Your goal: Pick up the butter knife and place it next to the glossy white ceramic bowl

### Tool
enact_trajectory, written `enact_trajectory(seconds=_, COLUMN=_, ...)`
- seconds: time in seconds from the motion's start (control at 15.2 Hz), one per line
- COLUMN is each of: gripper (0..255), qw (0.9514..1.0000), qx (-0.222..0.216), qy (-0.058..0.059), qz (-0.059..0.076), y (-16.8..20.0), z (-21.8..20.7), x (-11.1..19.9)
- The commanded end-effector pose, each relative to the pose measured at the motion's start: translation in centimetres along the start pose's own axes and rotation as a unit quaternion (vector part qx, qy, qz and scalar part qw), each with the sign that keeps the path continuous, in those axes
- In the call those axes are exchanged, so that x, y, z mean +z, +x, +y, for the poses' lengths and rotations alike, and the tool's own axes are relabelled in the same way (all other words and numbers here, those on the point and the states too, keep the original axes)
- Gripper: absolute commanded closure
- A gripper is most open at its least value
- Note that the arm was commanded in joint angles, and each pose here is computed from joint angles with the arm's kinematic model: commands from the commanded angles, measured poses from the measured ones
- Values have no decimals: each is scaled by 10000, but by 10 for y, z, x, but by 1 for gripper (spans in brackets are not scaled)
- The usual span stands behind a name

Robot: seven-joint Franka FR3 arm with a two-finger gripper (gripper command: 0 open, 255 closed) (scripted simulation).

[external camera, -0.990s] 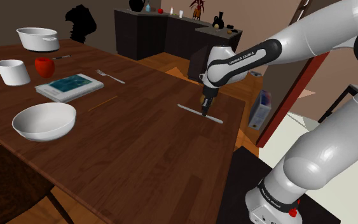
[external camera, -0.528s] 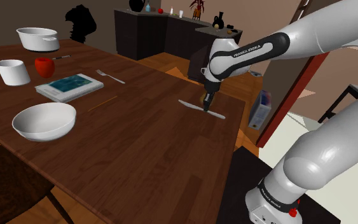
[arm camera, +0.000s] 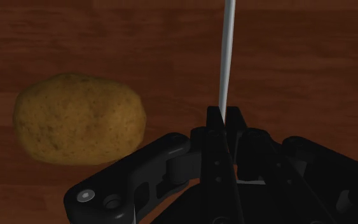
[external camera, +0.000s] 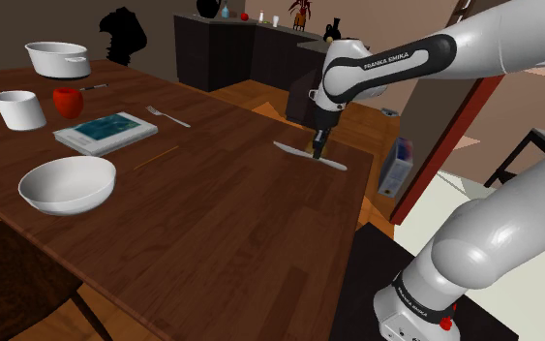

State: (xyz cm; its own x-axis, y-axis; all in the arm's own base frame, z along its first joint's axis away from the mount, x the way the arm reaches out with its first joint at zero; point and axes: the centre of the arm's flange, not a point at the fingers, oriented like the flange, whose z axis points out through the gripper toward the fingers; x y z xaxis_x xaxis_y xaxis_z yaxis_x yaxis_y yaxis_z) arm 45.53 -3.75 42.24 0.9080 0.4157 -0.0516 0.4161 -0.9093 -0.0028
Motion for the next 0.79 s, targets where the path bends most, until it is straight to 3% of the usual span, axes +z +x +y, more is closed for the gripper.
enact_trajectory(seconds=0.0, gripper=255, qw=10000, qx=0, qy=1, qz=-2, y=-1, z=-1, x=-10)
enact_trajectory(seconds=0.73, gripper=255, qw=10000, qx=0, qy=1, qz=-2, y=-4, z=-1, x=-68)
